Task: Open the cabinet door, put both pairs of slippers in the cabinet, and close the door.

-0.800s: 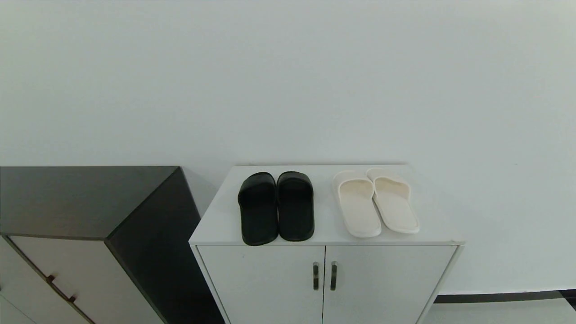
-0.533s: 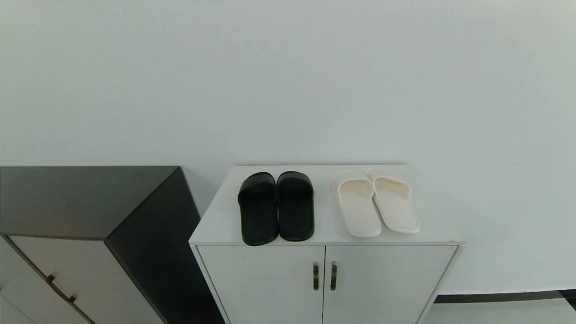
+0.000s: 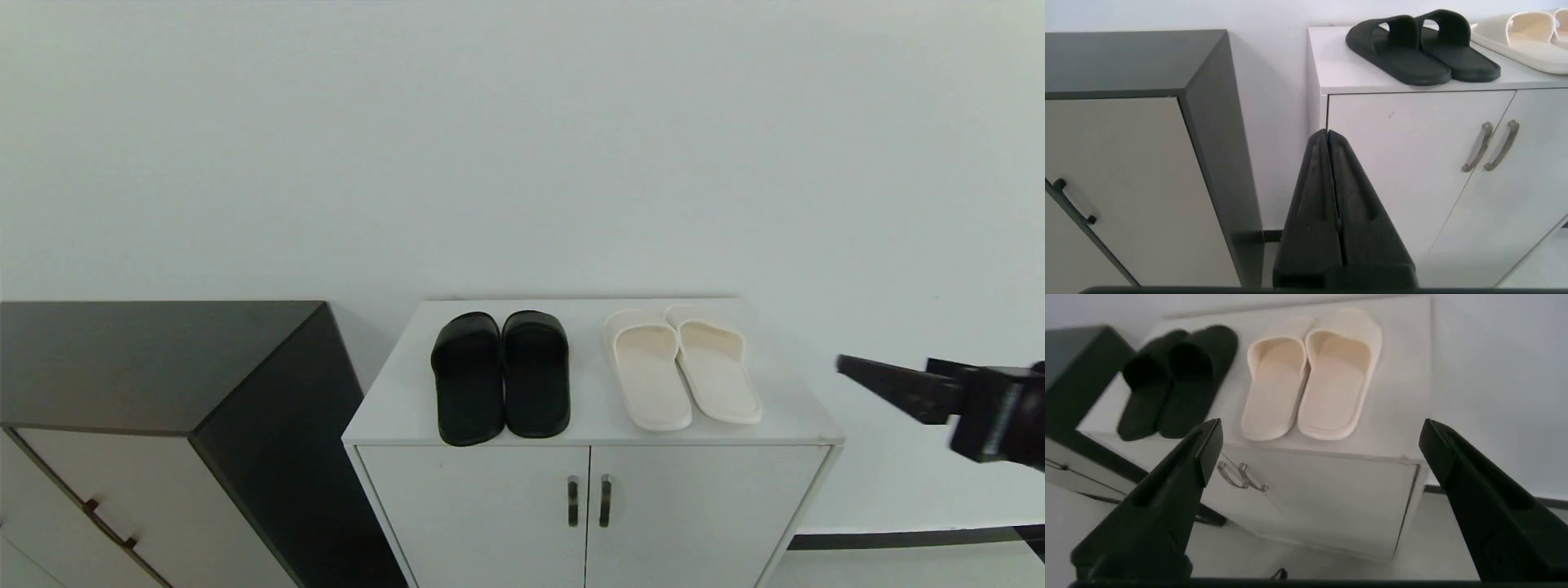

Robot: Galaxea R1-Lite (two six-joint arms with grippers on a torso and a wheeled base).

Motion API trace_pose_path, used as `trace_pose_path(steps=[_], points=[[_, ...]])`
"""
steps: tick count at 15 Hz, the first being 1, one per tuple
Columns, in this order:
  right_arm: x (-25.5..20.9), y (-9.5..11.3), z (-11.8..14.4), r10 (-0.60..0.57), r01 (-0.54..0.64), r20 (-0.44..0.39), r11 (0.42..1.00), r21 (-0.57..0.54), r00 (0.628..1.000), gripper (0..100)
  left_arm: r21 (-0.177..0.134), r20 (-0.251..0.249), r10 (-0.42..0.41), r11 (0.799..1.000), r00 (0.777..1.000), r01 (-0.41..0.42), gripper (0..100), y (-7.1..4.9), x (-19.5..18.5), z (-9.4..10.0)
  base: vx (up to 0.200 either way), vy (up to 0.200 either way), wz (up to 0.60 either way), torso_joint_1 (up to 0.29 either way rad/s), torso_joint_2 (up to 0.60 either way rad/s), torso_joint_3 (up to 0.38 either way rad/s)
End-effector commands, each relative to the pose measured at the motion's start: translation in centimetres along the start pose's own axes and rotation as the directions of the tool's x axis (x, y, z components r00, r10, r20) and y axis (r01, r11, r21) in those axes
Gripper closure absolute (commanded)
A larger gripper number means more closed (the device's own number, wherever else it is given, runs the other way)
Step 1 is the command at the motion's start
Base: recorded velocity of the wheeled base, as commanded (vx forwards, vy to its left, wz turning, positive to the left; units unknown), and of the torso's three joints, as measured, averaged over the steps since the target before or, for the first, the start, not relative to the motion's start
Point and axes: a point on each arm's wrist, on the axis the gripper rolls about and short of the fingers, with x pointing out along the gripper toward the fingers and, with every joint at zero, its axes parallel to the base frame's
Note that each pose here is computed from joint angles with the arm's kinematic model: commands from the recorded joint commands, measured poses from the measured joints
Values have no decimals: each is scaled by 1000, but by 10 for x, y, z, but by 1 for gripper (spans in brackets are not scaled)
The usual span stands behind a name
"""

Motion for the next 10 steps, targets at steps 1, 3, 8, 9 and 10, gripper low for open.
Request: trace_pose_path(steps=[1, 3, 8, 9, 10], points=[[45, 23, -9, -26, 24, -79, 999, -35, 997, 0, 0, -1, 0, 1000, 1000, 0, 100, 0, 0, 0, 0, 0, 0, 0, 0, 0], [63, 30, -13, -34, 30, -81, 999, -43, 996, 0, 0, -1, 0, 1000, 1000, 0, 100, 0, 0, 0, 0, 0, 0, 0, 0, 0], [121, 44, -39, -72, 68, -42, 994, -81, 997, 0, 0, -1, 0, 1000, 1000, 0, 100, 0, 0, 0, 0, 0, 0, 0, 0, 0], [130, 45, -43, -71, 68, -35, 993, -93, 997, 0, 0, -1, 0, 1000, 1000, 0, 100, 0, 0, 0, 0, 0, 0, 0, 0, 0], [139, 47, -45, -71, 69, -27, 993, -92, 997, 0, 0, -1, 0, 1000, 1000, 0, 100, 0, 0, 0, 0, 0, 0, 0, 0, 0]])
